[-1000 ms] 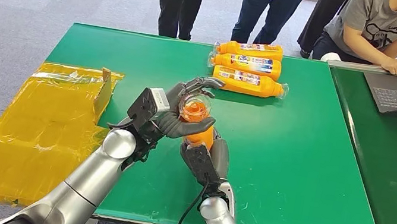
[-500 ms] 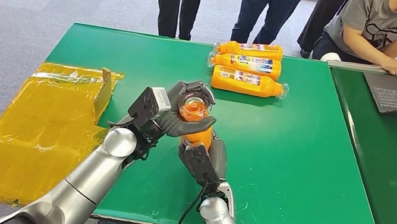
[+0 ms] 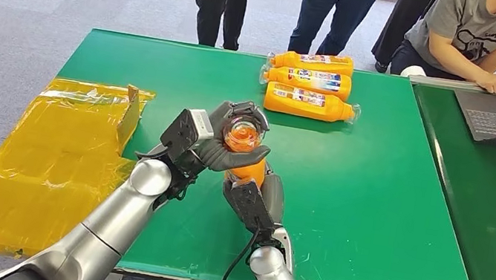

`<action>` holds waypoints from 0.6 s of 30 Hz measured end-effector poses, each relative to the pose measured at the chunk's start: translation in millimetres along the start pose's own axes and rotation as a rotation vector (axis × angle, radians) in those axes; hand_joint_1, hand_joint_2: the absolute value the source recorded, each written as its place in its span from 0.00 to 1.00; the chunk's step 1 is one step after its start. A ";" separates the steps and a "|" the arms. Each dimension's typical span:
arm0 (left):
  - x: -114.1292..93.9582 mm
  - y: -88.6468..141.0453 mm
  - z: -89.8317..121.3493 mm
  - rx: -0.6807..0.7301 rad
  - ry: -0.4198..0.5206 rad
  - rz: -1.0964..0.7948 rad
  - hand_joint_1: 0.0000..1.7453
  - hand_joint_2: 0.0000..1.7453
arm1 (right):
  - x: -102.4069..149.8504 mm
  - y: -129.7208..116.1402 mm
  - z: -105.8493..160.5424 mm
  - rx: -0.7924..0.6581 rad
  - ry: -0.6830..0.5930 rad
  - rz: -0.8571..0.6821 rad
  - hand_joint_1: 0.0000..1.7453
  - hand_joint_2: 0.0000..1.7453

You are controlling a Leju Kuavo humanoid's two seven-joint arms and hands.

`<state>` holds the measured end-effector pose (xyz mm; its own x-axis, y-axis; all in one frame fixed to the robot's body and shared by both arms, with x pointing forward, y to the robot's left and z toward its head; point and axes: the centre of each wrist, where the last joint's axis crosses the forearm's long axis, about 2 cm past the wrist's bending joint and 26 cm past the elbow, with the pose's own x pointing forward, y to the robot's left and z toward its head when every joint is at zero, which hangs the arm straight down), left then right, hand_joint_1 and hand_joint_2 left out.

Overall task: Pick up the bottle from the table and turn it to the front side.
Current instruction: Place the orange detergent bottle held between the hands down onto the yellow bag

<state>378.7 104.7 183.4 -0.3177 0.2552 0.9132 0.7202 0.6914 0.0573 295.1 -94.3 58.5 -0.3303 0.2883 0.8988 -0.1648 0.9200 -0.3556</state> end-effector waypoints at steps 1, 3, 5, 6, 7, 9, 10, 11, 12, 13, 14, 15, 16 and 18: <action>0.1 0.1 -0.2 0.000 0.000 0.000 1.00 1.00 | 0.0 0.0 0.0 0.000 0.000 0.000 1.00 1.00; 0.2 0.4 -0.5 -0.001 0.000 -0.001 1.00 1.00 | 0.0 0.0 0.0 0.000 0.001 0.000 1.00 1.00; 0.2 0.5 -0.7 -0.001 0.001 -0.001 1.00 1.00 | 0.0 0.0 0.0 0.000 0.001 -0.001 1.00 1.00; 0.1 0.6 -0.8 -0.002 0.002 -0.001 1.00 1.00 | -0.1 0.0 0.1 0.000 0.001 -0.001 1.00 1.00; 0.1 0.6 -0.8 -0.002 0.002 0.000 1.00 1.00 | -0.1 0.0 0.1 0.000 0.001 -0.001 1.00 1.00; 0.1 0.7 -0.9 -0.002 0.002 0.000 1.00 1.00 | -0.1 0.0 0.1 0.000 0.001 -0.001 1.00 1.00; 0.1 0.7 -0.9 -0.003 0.002 0.000 1.00 1.00 | -0.1 0.0 0.1 0.000 0.001 -0.001 1.00 1.00; 0.1 0.7 -0.9 -0.004 0.002 0.000 1.00 1.00 | -0.1 0.0 0.1 -0.001 0.001 -0.001 1.00 1.00; 0.1 0.7 -1.0 -0.005 0.002 0.001 1.00 1.00 | -0.1 0.0 0.1 -0.001 0.001 -0.001 1.00 1.00; 0.1 0.7 -1.0 -0.006 0.002 0.001 1.00 1.00 | -0.1 0.0 0.1 -0.001 0.001 -0.001 1.00 1.00; 0.2 0.7 -1.1 -0.007 0.002 0.002 1.00 1.00 | -0.1 0.0 0.1 -0.001 0.001 -0.001 0.76 1.00; 0.2 0.8 -1.1 -0.007 0.002 0.002 1.00 1.00 | -0.1 0.0 0.1 -0.001 0.001 -0.001 0.52 1.00; 0.3 0.8 -1.1 -0.008 0.002 0.002 1.00 1.00 | -0.1 0.0 0.1 -0.001 0.001 -0.001 0.27 1.00; 0.3 0.8 -1.2 -0.008 0.002 0.002 1.00 1.00 | -0.1 0.0 0.1 -0.004 0.001 0.000 0.03 1.00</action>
<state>379.9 104.5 184.3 -0.3153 0.2550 0.9141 0.7257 0.6855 0.0591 295.0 -94.4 58.5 -0.3297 0.2883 0.8990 -0.1615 0.9210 -0.3546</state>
